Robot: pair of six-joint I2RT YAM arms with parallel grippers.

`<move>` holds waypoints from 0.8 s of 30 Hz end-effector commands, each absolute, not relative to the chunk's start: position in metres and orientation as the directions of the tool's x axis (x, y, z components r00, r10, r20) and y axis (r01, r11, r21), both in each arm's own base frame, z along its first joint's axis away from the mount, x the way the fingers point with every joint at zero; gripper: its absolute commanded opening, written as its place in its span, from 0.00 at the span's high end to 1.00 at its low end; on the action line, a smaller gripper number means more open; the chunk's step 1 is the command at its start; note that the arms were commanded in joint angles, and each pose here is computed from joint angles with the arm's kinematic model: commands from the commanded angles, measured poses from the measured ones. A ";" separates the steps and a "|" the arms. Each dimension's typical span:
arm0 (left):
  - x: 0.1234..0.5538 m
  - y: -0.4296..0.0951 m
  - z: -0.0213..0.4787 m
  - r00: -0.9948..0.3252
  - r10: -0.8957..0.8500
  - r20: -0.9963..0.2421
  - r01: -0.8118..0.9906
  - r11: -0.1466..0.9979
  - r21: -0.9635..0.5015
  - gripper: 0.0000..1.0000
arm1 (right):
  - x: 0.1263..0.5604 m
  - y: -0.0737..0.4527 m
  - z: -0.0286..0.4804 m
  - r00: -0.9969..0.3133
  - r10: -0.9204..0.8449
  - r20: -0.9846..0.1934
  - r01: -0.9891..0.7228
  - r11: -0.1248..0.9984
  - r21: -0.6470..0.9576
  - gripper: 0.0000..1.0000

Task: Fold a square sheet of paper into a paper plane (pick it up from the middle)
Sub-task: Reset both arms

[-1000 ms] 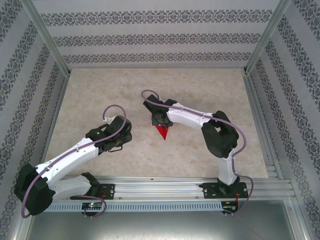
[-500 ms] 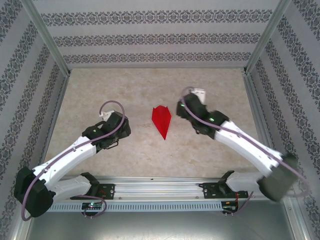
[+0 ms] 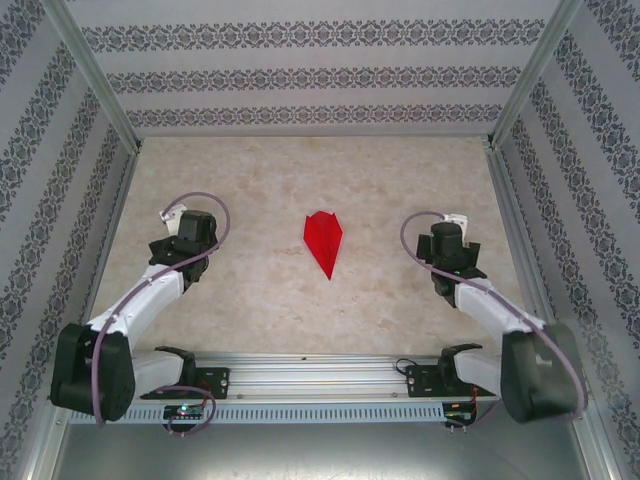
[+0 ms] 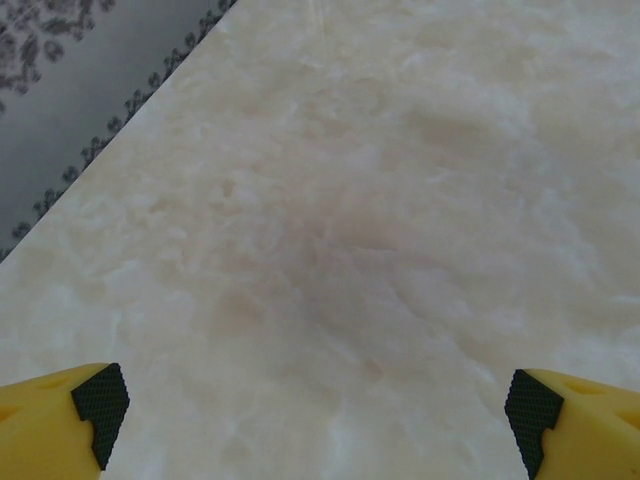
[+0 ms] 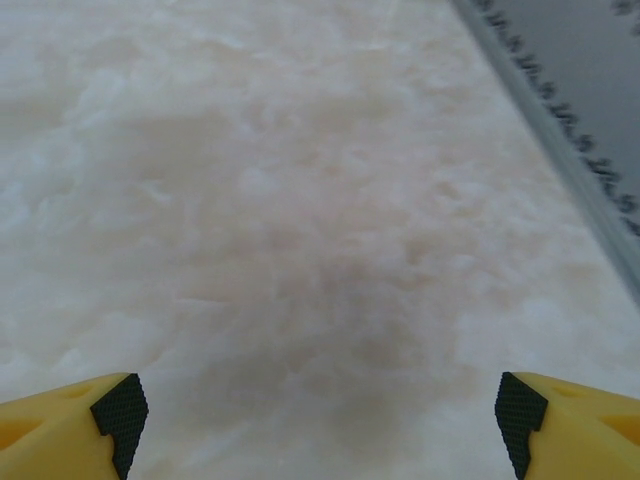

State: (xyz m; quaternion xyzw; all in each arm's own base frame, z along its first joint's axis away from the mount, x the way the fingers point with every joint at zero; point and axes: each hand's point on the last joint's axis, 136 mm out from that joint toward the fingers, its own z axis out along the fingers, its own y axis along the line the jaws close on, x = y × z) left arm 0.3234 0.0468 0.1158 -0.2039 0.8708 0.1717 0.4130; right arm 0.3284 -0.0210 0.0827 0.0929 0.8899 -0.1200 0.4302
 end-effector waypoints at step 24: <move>0.394 0.028 0.084 -0.363 -0.032 -0.931 -0.185 0.982 0.039 0.00 | 0.392 -0.018 0.108 -0.287 0.035 -0.957 0.184 0.983 -0.019 0.02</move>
